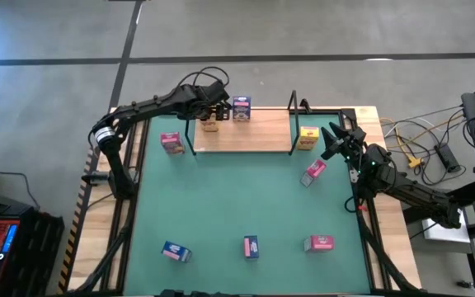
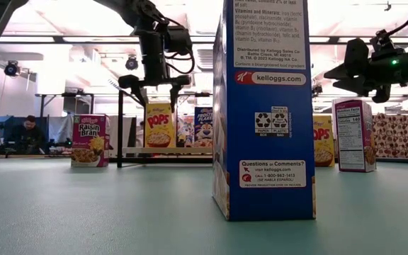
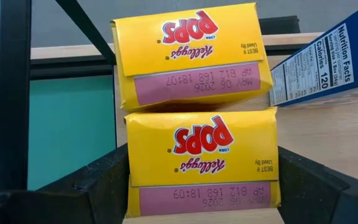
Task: Stack cereal on shelf
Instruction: Put the bottom yellow cereal box on the shelf aligned with the other yellow cereal box
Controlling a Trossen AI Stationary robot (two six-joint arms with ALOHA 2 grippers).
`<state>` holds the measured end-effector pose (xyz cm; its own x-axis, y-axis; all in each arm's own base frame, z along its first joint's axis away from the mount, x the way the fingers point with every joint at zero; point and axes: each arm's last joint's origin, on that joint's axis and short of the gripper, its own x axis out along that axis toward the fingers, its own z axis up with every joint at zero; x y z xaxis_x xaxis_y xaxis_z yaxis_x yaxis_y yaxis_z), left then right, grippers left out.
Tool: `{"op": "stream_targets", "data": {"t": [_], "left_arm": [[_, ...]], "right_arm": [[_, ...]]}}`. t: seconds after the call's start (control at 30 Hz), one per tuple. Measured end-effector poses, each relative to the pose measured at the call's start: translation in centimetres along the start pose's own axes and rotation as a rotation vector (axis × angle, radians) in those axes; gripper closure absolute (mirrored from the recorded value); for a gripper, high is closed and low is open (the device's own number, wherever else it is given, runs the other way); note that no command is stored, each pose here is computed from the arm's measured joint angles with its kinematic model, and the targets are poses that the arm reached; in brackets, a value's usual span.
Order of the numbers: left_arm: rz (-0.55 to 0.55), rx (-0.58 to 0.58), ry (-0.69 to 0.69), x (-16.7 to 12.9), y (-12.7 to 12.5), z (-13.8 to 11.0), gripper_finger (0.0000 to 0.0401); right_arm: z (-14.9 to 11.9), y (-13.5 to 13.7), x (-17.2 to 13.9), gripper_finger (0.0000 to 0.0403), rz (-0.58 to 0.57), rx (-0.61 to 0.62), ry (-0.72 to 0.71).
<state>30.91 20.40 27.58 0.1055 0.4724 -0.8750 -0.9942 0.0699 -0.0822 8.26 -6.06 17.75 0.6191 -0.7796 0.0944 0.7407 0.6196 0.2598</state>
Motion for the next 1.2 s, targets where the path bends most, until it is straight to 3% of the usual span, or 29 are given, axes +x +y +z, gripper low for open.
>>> {"op": "stream_targets", "data": {"t": [0.5,1.2], "left_arm": [[0.0,-0.022,0.014,0.0,-0.1,-0.3,0.0005],[-0.028,-0.018,0.154,-0.9,-0.4,-1.4,0.0003]], "right_arm": [[0.0,0.0,0.0,0.0188,0.0,0.0,0.0],[0.0,0.0,0.0,0.0188,0.0,0.0,0.0]]}}
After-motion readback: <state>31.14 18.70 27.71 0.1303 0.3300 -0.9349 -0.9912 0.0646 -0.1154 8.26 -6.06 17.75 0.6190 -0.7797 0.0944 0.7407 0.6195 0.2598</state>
